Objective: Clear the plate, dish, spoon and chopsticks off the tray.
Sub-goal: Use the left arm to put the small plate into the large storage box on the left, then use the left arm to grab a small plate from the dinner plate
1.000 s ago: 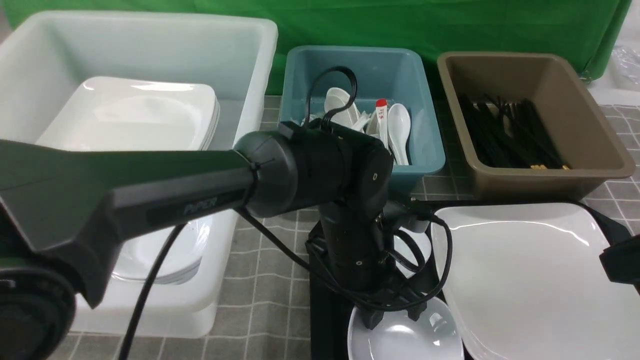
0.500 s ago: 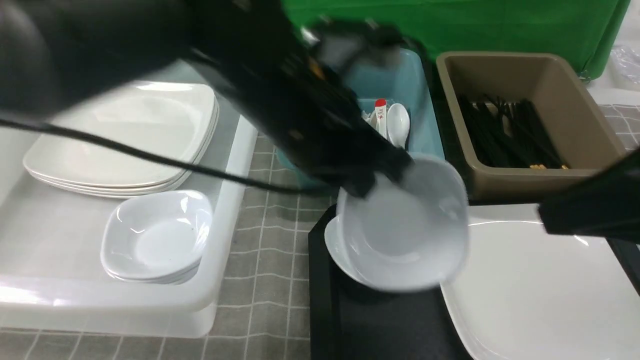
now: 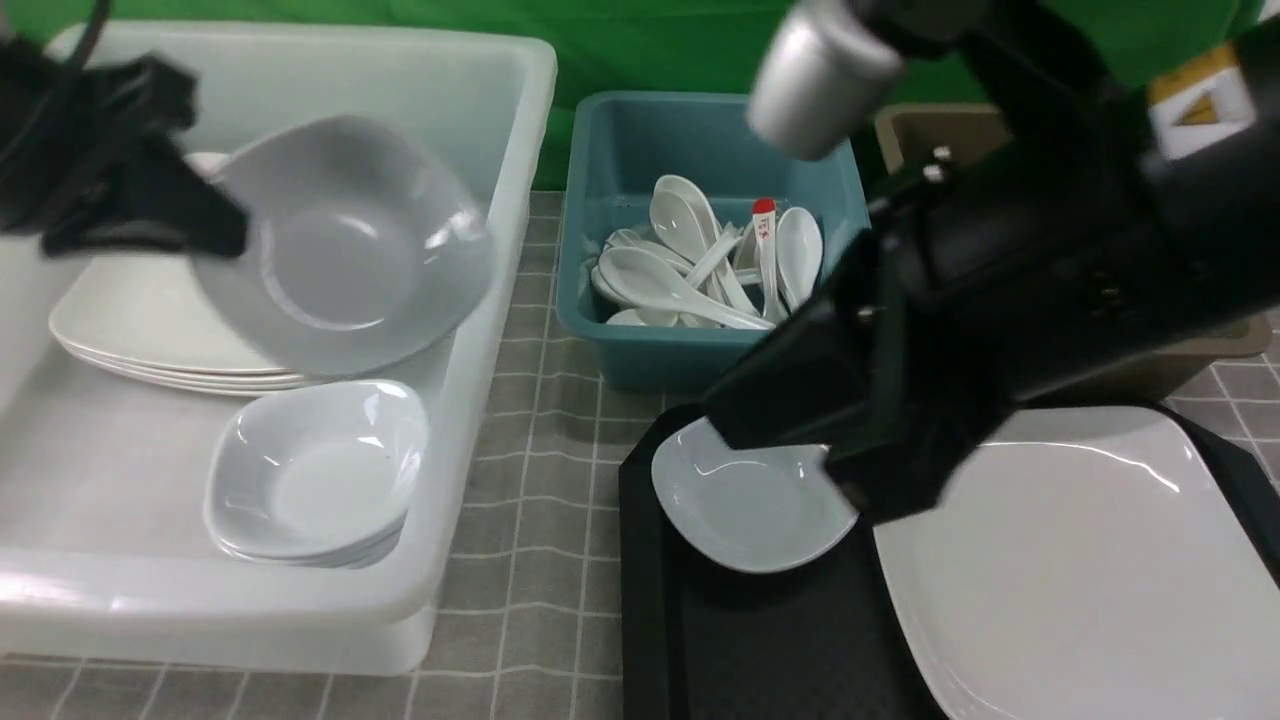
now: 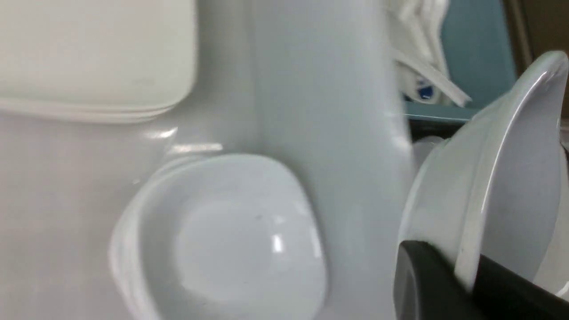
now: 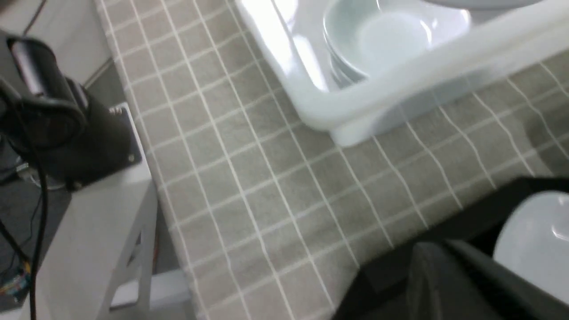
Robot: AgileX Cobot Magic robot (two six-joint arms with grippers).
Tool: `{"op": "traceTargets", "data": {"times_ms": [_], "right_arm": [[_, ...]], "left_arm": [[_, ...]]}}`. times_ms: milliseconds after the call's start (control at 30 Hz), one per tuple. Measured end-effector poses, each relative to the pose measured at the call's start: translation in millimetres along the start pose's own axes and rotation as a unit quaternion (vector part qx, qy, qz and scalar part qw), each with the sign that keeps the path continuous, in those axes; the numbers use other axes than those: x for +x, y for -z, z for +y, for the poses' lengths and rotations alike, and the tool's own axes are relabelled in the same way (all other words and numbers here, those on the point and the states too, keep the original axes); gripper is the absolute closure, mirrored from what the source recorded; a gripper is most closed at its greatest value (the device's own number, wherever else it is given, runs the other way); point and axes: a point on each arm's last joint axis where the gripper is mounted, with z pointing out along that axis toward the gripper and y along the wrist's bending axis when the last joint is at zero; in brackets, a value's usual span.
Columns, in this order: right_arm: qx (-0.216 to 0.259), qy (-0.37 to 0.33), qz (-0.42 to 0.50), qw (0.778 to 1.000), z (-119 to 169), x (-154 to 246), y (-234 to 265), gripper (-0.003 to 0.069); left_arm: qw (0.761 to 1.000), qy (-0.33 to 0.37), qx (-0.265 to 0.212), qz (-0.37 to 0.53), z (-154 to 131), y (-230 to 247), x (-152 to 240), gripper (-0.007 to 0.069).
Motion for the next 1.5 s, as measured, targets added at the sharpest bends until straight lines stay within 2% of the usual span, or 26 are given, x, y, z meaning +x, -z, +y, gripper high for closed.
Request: {"op": "traceTargets", "data": {"times_ms": [133,233,433,567,600,633,667,700,800,900,1000,1067,1167,1233,1367,1500], "right_arm": [[0.005,-0.007,-0.006,1.000,-5,-7,-20,0.0631],[0.008,-0.012,-0.004,1.000,-10,-12,-30,0.0631],[0.007,-0.007,-0.012,1.000,-12,-26,-37,0.0631],[0.008,-0.003,-0.023,1.000,-14,-37,-39,0.0632],[0.008,-0.002,-0.023,1.000,-14,-37,-39,0.0632],[0.008,-0.002,-0.023,1.000,-15,-38,-40,0.0632],[0.008,-0.002,-0.023,1.000,-15,-38,-40,0.0632],[0.010,0.000,-0.020,1.000,-15,-38,-39,0.0632],[0.031,0.015,0.005,0.999,-19,-34,-39,0.0632],[0.069,0.014,0.035,0.997,-27,-28,-35,0.0631],[0.110,0.002,0.064,0.992,-38,-20,-21,0.0631],[0.147,-0.011,0.082,0.986,-49,-13,-6,0.0629],[0.192,-0.041,0.108,0.975,-66,-2,17,0.0629],[0.216,-0.076,0.130,0.965,-81,12,35,0.0629],[0.248,-0.138,0.156,0.946,-102,41,54,0.0629],[0.261,-0.190,0.172,0.931,-108,75,65,0.0629]], "left_arm": [[0.995,0.091,-0.045,-0.023,42,-12,30,0.0592],[0.989,0.135,-0.060,-0.019,55,-26,49,0.0592],[0.983,0.168,-0.075,-0.012,68,-41,69,0.0575],[0.982,0.171,-0.083,-0.022,71,-43,71,0.0426],[0.982,0.171,-0.084,-0.022,71,-43,71,0.0417],[0.982,0.170,-0.082,-0.020,70,-43,71,0.0350],[0.982,0.170,-0.082,-0.018,70,-43,71,0.0330],[0.983,0.162,-0.082,-0.010,69,-41,71,0.0260],[0.988,0.118,-0.093,0.021,61,-27,60,0.0137],[0.987,0.103,-0.116,0.031,51,-5,43,0.0102],[0.990,0.076,-0.113,0.021,31,13,29,0.0139],[0.994,0.036,-0.099,0.010,9,18,22,0.0236],[0.998,-0.031,-0.058,0.004,-36,11,19,0.0461],[0.997,-0.070,-0.020,0.016,-70,-5,25,0.0567],[0.985,-0.155,0.031,0.066,-127,-48,46,0.0616],[0.955,-0.269,0.039,0.115,-178,-114,80,0.0618]]}}
